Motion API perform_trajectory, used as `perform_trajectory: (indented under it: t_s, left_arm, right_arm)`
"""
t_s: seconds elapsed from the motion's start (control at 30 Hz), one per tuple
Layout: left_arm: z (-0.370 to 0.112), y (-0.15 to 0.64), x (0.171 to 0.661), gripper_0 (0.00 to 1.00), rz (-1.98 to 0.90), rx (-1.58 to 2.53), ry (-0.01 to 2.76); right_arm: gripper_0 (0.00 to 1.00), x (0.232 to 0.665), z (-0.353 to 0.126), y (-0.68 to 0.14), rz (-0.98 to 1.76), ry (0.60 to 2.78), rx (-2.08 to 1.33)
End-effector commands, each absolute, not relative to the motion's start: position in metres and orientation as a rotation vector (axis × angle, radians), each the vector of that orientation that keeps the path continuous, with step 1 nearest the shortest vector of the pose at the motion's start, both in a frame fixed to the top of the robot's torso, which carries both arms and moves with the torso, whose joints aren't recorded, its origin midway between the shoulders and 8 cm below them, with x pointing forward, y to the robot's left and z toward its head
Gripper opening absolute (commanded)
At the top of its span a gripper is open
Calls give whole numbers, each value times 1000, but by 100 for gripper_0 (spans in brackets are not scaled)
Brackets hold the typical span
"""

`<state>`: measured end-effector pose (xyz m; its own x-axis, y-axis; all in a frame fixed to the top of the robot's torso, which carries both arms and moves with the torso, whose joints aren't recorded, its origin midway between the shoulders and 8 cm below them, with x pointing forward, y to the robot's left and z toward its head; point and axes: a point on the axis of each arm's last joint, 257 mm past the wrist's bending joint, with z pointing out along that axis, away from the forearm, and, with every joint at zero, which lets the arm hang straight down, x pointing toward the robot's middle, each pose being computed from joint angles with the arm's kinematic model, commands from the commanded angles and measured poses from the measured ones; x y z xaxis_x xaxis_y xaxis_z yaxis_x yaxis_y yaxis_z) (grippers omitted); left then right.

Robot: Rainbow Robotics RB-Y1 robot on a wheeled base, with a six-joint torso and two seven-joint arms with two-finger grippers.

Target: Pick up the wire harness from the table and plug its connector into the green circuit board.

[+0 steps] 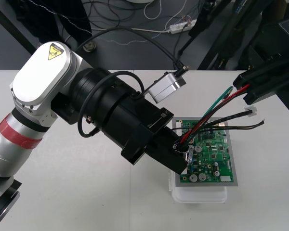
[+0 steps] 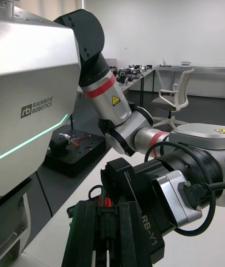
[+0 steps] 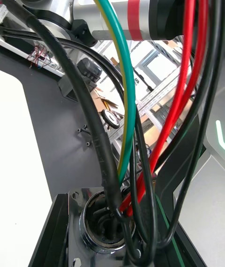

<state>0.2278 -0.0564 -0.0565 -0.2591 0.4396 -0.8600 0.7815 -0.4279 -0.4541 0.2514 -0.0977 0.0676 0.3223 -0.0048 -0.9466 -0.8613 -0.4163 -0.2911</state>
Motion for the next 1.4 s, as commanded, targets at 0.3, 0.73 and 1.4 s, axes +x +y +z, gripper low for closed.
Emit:
perform_trajectory:
  t_s: [0.3, 0.73, 1.4]
  left_arm:
    - [-50, -46, 220, 100, -1733, 1752, 1479]
    - [-33, -23, 253, 100, -1646, 1639, 1443]
    - [-25, 35, 318, 100, -1457, 1251, 1328]
  right_arm:
    - [0, 260, 62, -104, 1229, 832, -1684]
    - [0, 261, 43, -111, 1287, 908, -1628]
    - [0, 269, 29, -122, 1314, 1041, -1410]
